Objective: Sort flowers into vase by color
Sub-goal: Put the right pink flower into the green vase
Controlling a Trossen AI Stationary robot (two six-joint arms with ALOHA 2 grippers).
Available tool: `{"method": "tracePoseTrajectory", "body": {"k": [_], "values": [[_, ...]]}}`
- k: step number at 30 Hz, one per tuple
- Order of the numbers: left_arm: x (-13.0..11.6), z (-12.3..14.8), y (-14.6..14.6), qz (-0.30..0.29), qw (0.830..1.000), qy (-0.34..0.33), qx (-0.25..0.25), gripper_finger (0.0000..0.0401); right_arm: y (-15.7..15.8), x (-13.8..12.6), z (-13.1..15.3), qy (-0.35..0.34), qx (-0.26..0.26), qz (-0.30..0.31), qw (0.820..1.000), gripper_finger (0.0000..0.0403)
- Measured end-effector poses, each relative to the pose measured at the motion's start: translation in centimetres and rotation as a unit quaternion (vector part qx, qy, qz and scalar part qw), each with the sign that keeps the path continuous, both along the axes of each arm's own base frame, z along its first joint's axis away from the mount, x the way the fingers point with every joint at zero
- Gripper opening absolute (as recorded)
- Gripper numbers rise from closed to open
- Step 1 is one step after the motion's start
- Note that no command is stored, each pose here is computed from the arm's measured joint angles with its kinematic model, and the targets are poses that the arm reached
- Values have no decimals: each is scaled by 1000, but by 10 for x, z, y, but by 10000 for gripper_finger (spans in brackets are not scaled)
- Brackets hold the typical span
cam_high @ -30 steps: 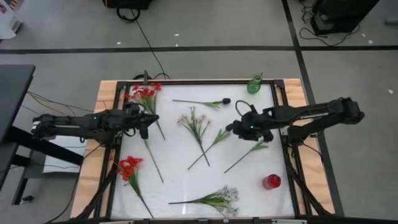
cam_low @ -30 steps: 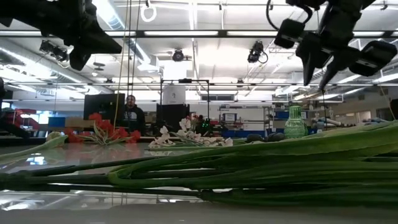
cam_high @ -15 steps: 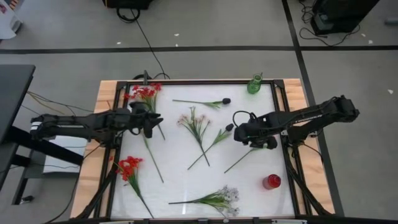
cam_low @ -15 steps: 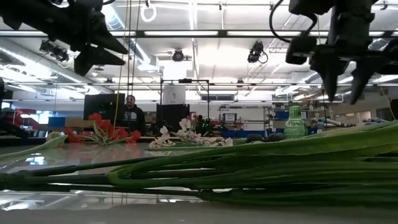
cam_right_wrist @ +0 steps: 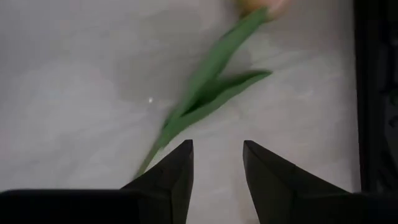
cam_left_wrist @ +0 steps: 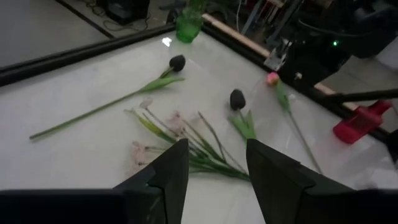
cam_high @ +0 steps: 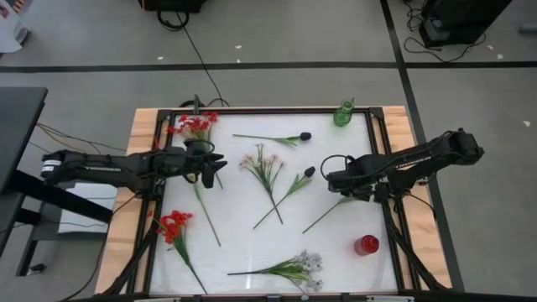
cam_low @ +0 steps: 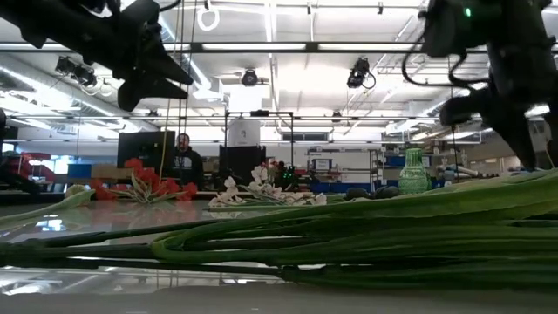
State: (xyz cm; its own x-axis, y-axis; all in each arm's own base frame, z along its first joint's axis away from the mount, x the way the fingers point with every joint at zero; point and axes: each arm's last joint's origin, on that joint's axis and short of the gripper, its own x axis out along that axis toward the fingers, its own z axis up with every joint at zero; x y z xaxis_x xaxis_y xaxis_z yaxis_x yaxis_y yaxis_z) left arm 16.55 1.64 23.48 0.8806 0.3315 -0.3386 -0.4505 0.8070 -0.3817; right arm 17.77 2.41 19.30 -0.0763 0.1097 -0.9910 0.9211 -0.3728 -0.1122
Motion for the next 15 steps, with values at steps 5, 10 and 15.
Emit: {"method": "tracePoseTrajectory", "body": {"k": [5,10,15], "values": [[6,-5,0,-3,1000,17,6,167,-4,-6,-18,10,-3,-49,999,149],[7,-5,0,-4,1000,17,9,167,-6,-5,-24,-10,-33,-76,997,149],[7,-5,0,-12,999,26,29,167,-9,-14,-35,11,-54,-114,992,149]]}}
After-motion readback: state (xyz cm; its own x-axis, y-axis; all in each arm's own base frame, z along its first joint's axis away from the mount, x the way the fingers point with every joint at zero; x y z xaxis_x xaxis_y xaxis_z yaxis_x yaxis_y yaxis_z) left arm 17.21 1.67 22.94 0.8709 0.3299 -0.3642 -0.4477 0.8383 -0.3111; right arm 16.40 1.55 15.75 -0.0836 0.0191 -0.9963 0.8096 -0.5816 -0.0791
